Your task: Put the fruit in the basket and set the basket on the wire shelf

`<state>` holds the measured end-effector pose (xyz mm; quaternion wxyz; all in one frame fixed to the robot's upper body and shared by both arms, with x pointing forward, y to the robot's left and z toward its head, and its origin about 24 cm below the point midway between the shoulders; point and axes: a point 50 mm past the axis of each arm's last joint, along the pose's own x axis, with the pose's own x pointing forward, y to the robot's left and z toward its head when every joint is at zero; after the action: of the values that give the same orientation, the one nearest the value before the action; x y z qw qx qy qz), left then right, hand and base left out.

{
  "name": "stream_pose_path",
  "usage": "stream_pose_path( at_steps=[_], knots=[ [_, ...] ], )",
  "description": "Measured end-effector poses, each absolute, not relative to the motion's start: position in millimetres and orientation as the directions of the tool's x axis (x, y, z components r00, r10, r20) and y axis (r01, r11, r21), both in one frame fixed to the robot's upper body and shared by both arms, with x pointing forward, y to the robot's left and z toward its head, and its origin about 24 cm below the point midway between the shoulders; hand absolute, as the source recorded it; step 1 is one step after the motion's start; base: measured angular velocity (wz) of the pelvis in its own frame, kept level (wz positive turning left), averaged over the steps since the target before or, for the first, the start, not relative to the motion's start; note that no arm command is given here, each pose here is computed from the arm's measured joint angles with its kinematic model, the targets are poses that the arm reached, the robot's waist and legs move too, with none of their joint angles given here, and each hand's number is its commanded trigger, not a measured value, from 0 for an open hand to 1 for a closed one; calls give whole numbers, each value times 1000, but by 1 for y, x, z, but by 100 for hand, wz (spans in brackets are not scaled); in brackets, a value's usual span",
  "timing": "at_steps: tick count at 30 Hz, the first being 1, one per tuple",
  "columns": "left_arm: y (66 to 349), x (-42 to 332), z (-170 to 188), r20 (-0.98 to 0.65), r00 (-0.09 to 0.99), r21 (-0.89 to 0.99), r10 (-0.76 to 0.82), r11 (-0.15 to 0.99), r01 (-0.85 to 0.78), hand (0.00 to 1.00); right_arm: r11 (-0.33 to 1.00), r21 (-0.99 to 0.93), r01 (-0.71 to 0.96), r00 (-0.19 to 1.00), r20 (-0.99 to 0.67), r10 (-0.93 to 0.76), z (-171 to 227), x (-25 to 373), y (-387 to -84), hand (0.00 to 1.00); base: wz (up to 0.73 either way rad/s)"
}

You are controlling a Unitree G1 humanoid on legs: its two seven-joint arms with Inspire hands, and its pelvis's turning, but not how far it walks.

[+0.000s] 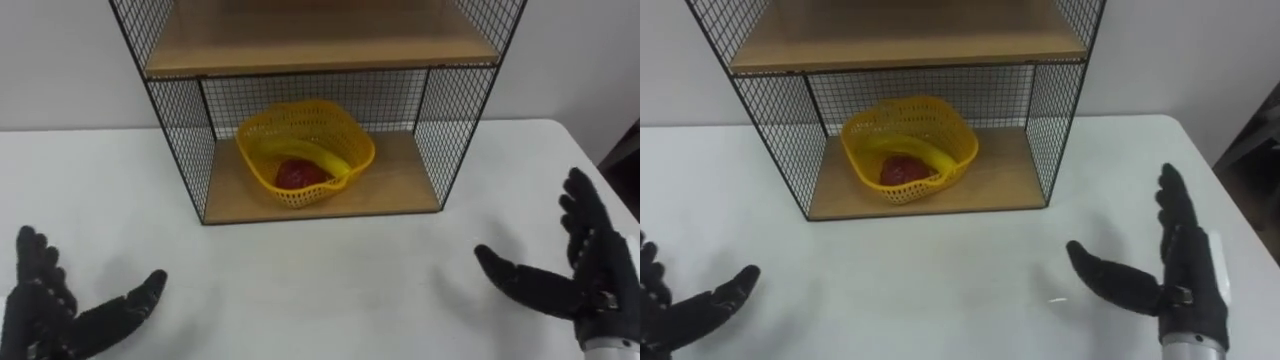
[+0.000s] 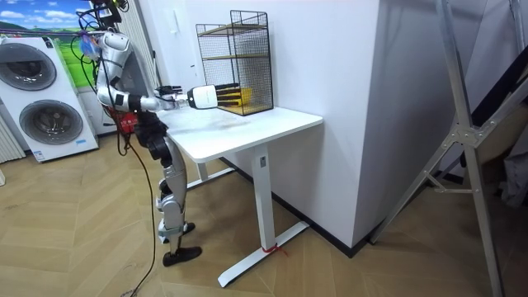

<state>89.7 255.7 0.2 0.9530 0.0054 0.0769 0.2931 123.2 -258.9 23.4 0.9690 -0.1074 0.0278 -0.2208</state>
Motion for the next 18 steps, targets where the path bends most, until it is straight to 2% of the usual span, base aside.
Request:
stream_pose_path(
  at_steps=[5, 11, 15, 18],
  knots=[
    [270, 79, 2, -124, 712, 83, 691, 722, -687, 0, 785, -256, 564, 810, -12, -586, 16, 105, -275, 0, 2],
    [312, 67, 24, 11, 492, 92, 870, 490, -867, 0, 545, -231, 806, 572, 67, -817, 27, 84, -319, 0, 0],
    [354, 44, 51, 118, 233, 33, 965, 231, -972, 0, 228, -107, 968, 238, 89, -967, 38, 56, -365, 0, 0],
    [383, 18, 59, 122, 22, -11, 992, 23, -1000, 0, 21, -56, 998, 25, 78, -997, 45, 29, -389, 0, 0]
  ],
)
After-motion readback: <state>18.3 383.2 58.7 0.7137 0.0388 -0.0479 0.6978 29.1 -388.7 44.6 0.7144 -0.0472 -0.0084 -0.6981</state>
